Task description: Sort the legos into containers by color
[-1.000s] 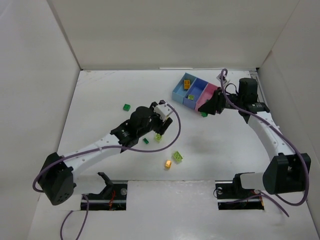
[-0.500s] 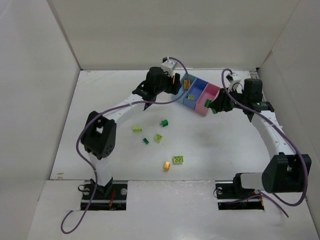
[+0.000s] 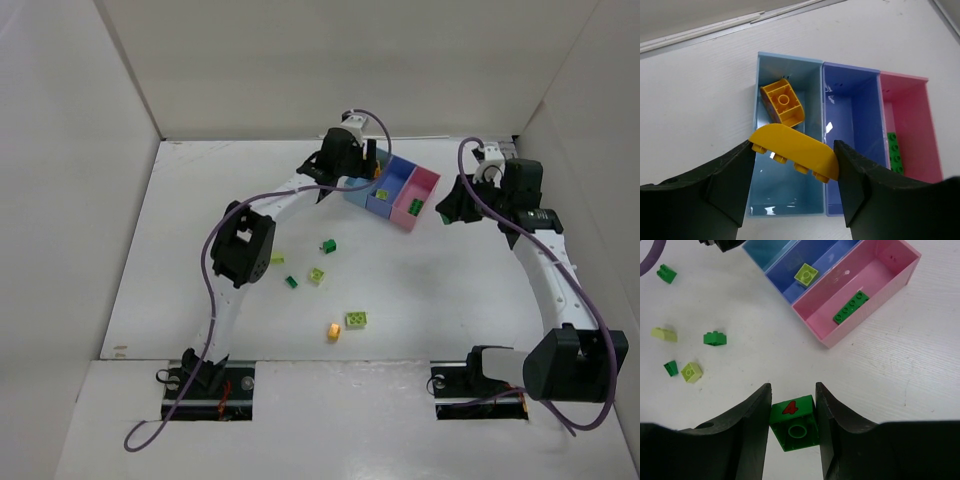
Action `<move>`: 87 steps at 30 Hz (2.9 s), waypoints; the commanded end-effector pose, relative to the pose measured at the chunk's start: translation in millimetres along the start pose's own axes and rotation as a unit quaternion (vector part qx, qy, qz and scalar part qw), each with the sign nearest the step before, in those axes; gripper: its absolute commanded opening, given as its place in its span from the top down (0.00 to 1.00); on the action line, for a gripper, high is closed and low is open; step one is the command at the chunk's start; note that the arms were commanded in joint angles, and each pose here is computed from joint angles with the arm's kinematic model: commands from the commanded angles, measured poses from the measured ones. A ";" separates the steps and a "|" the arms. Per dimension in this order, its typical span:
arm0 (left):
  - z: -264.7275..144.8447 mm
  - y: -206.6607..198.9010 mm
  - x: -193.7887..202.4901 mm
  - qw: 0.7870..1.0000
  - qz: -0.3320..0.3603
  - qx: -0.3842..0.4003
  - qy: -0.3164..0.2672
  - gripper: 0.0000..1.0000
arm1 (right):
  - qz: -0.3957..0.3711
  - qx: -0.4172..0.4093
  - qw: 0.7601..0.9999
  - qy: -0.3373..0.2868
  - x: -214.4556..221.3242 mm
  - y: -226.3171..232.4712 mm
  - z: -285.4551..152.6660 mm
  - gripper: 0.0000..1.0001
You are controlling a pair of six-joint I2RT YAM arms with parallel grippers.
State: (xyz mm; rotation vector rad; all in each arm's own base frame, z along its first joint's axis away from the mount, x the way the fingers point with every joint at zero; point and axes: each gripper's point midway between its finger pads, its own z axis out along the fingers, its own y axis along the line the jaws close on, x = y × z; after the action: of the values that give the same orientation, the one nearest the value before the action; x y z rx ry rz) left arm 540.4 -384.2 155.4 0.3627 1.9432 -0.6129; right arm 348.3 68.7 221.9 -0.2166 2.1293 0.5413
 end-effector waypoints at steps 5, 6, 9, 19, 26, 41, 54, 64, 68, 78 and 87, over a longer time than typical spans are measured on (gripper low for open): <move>-7.9 -4.6 -44.2 0.999 0.000 -0.013 -0.052 0.14 | -0.011 0.015 1.000 -0.017 -9.1 -7.8 -2.2 0.98; -7.9 -4.7 -44.2 0.999 0.000 -0.013 -0.052 0.10 | -0.011 0.015 1.000 -0.017 -9.1 -7.9 -2.2 0.98; -16.9 -12.0 -52.8 0.999 0.010 0.002 -0.051 0.00 | -0.011 0.011 1.000 -0.016 -9.3 -7.7 0.4 0.98; -127.1 -25.2 -116.0 0.993 0.031 0.016 -0.117 0.00 | -0.023 0.067 0.997 -0.031 -23.4 -30.0 13.5 0.95; -211.6 38.9 -109.9 0.993 -0.009 -0.037 -0.107 0.00 | -0.071 0.082 0.993 -0.053 -53.7 -26.1 60.5 0.95; -259.4 102.5 -66.7 0.989 -0.010 -0.143 -0.021 0.00 | -0.137 0.091 0.984 -0.062 -81.0 -8.1 131.3 0.93; -255.3 157.7 -62.5 0.987 -0.026 -0.161 -0.002 0.00 | -0.137 0.076 0.987 -0.047 -80.6 -2.9 173.0 0.88; -224.2 192.0 -75.7 0.989 -0.017 -0.144 0.009 0.00 | -0.128 0.068 0.989 -0.021 -79.8 -8.9 207.0 0.83; -211.0 207.5 -90.5 0.993 -0.035 -0.112 0.010 0.00 | -0.122 0.090 0.988 0.001 -83.3 -16.9 210.5 0.82; -196.8 222.9 -83.0 0.993 -0.057 -0.094 0.050 0.00 | -0.109 0.091 0.990 0.022 -63.8 -21.4 216.0 0.69; -206.5 234.1 -83.4 0.990 -0.050 -0.126 0.045 0.00 | -0.092 0.091 0.991 0.040 -56.7 -20.4 215.3 0.71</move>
State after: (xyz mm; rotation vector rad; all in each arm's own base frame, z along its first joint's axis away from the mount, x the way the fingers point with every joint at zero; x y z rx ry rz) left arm 543.2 -79.5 201.7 0.1168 2.1927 -0.4508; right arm 543.4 141.6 141.6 -0.3580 2.2042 0.2224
